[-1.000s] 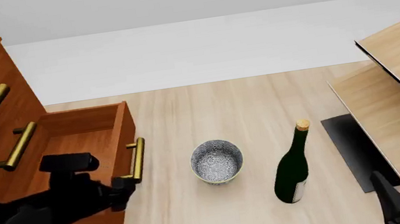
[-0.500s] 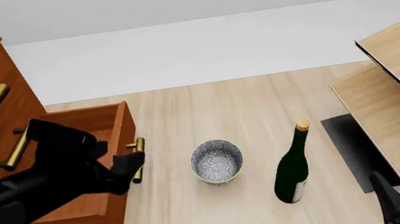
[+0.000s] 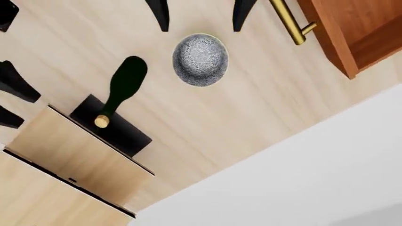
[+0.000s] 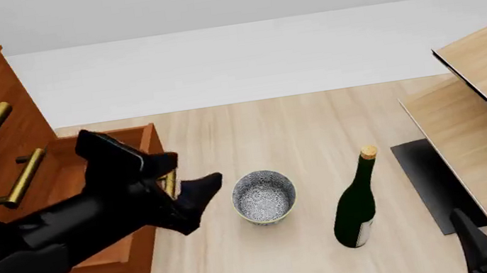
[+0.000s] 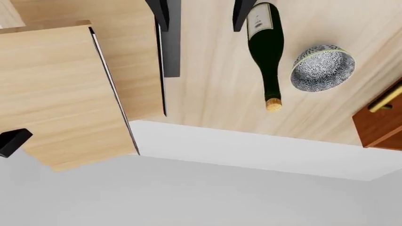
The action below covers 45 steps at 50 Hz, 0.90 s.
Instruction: Put the wine bottle in the bottom drawer of the cabinet.
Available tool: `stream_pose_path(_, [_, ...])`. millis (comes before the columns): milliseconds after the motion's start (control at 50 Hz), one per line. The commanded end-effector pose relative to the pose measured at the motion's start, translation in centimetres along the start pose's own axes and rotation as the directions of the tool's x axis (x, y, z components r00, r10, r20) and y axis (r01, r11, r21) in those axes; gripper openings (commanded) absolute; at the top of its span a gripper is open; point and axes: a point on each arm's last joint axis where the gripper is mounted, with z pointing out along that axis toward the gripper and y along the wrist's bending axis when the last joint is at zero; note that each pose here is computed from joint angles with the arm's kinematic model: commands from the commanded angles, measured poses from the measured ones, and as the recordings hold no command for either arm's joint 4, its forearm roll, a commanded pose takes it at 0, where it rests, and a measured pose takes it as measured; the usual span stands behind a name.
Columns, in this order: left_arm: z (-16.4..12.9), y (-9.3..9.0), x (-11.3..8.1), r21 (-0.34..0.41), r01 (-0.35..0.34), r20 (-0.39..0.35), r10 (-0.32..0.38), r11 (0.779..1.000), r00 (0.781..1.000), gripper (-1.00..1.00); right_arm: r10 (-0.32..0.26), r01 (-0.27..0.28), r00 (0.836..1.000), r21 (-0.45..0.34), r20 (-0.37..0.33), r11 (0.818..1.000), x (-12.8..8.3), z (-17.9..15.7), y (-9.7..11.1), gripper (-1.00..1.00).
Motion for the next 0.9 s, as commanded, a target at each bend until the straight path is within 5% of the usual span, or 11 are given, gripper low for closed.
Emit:
stream_pose_path(20, [1.5, -1.9, -0.3, 0.072, -0.038, 0.050, 0.034, 0.997, 0.998, 1.00, -0.001, 0.001, 1.000, 0.000, 0.001, 1.000, 0.0, 0.0, 0.0, 1.00])
stream_pose_path(60, [1.5, -2.3, -0.5, 0.087, -0.017, 0.056, 0.012, 0.996, 0.998, 1.00, 0.000, 0.000, 1.000, 0.001, -0.001, 1.000, 0.0, 0.0, 0.0, 1.00])
stream_pose_path(160, [1.6, -2.5, -0.5, 0.088, -0.109, 0.100, 0.100, 0.990, 0.990, 1.00, 0.000, 0.000, 1.000, 0.000, 0.000, 1.000, 0.0, -0.1, 0.0, 1.00])
stream_pose_path(900, [4.0, -6.8, -1.7, 0.233, -0.063, 0.227, 0.009, 0.970, 0.974, 1.00, 0.005, -0.005, 1.000, 0.000, -0.002, 1.000, 0.0, 0.0, 0.0, 1.00])
